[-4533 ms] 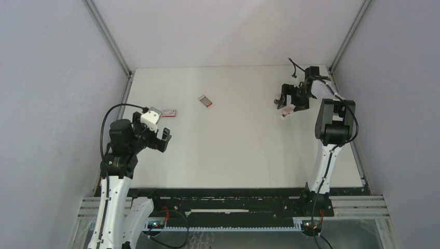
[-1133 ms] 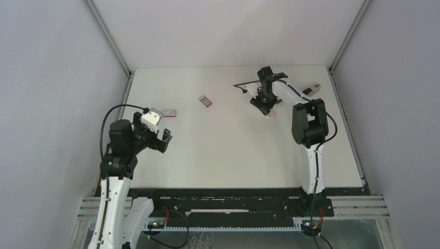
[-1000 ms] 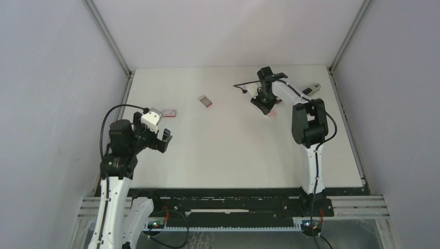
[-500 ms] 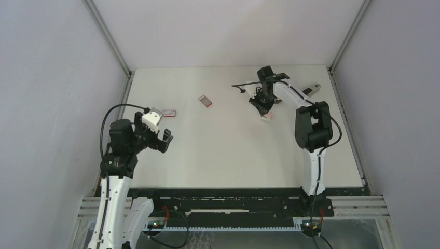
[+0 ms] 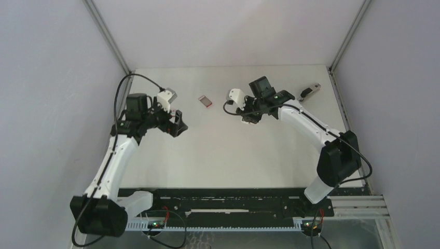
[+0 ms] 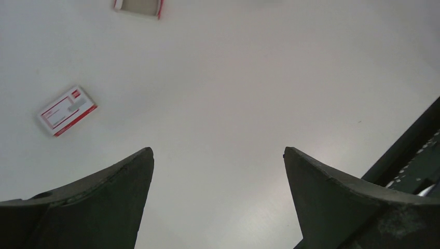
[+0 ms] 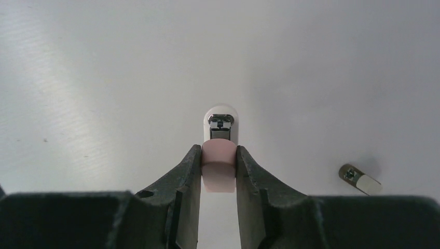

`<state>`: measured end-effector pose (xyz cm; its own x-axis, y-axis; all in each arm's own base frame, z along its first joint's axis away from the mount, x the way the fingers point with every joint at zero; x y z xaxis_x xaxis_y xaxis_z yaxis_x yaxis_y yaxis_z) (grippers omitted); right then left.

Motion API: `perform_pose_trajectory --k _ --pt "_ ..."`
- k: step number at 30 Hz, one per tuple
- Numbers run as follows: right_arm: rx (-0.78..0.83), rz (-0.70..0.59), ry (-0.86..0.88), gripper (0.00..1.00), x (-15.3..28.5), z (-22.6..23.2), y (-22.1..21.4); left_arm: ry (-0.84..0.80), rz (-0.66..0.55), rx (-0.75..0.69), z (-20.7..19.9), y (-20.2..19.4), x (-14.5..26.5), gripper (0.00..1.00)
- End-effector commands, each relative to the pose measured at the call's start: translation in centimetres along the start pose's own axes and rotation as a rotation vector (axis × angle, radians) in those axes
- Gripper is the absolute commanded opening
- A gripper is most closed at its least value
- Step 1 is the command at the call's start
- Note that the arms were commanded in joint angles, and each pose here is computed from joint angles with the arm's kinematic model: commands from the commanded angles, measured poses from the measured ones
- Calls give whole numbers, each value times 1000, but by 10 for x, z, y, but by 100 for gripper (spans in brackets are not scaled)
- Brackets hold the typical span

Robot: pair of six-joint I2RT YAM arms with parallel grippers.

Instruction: Unload the staples from the stapler

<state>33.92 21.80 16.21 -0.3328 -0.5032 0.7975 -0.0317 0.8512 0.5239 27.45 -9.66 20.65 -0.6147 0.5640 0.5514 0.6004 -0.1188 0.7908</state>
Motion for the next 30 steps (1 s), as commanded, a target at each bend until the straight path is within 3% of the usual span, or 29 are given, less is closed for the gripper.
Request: perform_pose_trajectory --k 1,8,14,30 --pt "63 -184 -81 0 24 8 49 -174 -83 69 -32 60 -11 100" --pt "71 -354 -127 0 48 20 75 -328 -3 165 -64 85 -61 100" --pt "51 -393 -116 0 42 26 74 -440 111 205 -95 84 -105 100" --pt "69 -416 31 0 32 60 76 -664 271 258 -144 51 -138 97"
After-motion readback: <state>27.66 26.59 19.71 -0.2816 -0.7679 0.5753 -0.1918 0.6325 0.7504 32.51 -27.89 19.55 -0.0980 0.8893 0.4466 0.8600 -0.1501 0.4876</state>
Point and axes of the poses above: each gripper's point midway between its finger pads, its own x axis back along the fingers, its own z axis along the line the jaws close on, y = z × x, the point moved 1 cm from there along x, back along the fingers, and after that the axes turned 12 degrees about x, right-handed, at the moved point
